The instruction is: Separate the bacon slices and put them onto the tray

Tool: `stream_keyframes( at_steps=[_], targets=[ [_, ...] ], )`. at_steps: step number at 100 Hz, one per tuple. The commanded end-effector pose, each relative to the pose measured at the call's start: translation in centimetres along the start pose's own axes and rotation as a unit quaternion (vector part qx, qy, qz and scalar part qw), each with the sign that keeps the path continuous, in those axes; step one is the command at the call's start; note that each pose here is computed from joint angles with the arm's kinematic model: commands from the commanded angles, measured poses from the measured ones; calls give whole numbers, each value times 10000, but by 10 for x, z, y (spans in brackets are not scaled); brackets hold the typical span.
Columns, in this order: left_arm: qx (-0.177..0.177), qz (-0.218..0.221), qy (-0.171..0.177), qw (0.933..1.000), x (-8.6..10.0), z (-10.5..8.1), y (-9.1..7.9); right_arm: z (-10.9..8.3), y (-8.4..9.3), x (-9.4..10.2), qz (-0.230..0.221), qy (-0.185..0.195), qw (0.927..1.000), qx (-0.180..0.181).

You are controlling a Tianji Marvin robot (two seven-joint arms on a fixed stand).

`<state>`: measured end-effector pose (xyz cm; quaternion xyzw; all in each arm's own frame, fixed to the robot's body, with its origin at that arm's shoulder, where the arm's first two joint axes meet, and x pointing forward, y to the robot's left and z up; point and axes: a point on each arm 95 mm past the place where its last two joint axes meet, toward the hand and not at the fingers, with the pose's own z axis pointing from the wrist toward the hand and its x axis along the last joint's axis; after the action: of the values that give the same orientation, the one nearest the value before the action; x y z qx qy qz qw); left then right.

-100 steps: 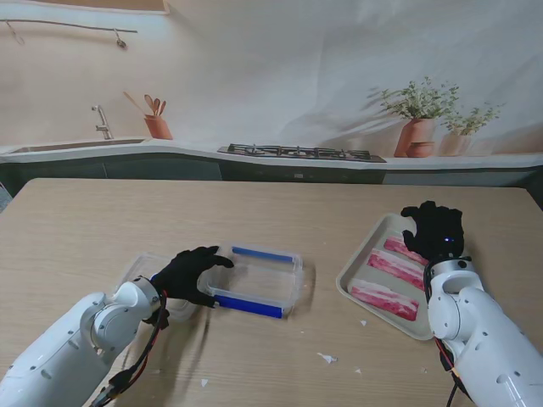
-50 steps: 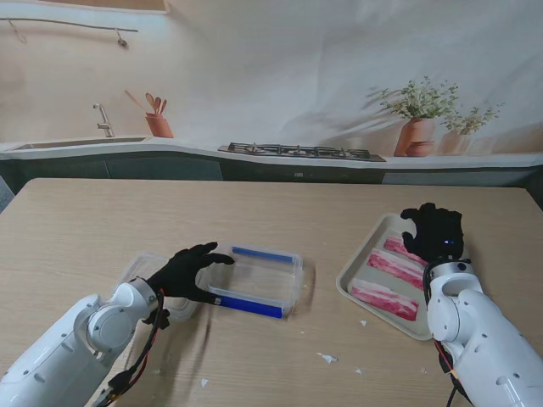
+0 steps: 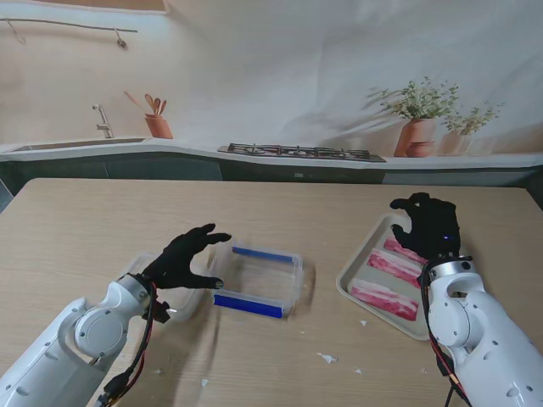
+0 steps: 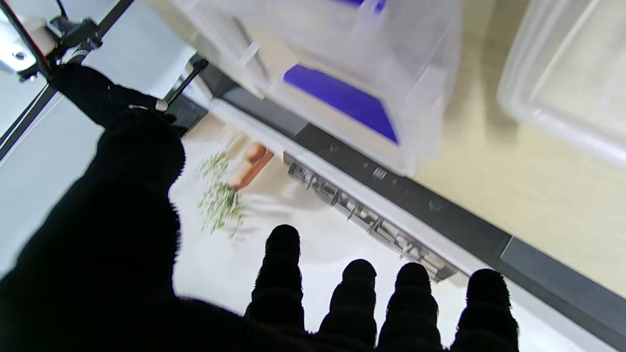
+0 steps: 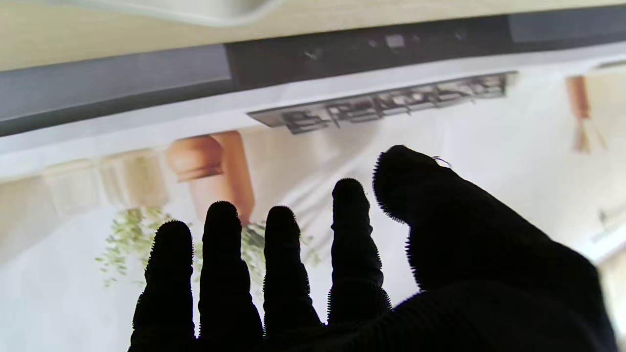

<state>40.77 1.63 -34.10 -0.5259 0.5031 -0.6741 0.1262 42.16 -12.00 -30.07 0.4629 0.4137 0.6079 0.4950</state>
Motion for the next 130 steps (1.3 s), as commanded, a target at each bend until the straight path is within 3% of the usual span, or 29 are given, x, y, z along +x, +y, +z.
stream_keyframes(
  at_steps=[1,13,28,58,73,97,114,130],
  targets=[
    [222,-182,210,9994,15,0,-6,-2,8,21,204,275,9994,-42],
    [495,-297,337,9978,26,-3,-14,-6,20,42,584,642,9962,-113],
    [978,-560,450,9926,41,-6,-17,-10,31,71,1212,1116,9863,-81],
    [1197,-787,437,9887,55,-12,-13,-28,39,117,1979,1812,9630,243],
    [1258,-881,453,9871,62,-16,-11,-36,30,143,2576,1940,9452,509],
    [1206,-884,396,9880,61,-19,-3,-41,-5,167,3307,1783,9191,1187],
    [1182,-1028,254,9873,52,-17,7,-39,-22,170,3323,1773,9165,1347],
    [1098,-1085,204,9878,47,-13,13,-37,-31,170,3299,1680,9185,1390]
  ],
)
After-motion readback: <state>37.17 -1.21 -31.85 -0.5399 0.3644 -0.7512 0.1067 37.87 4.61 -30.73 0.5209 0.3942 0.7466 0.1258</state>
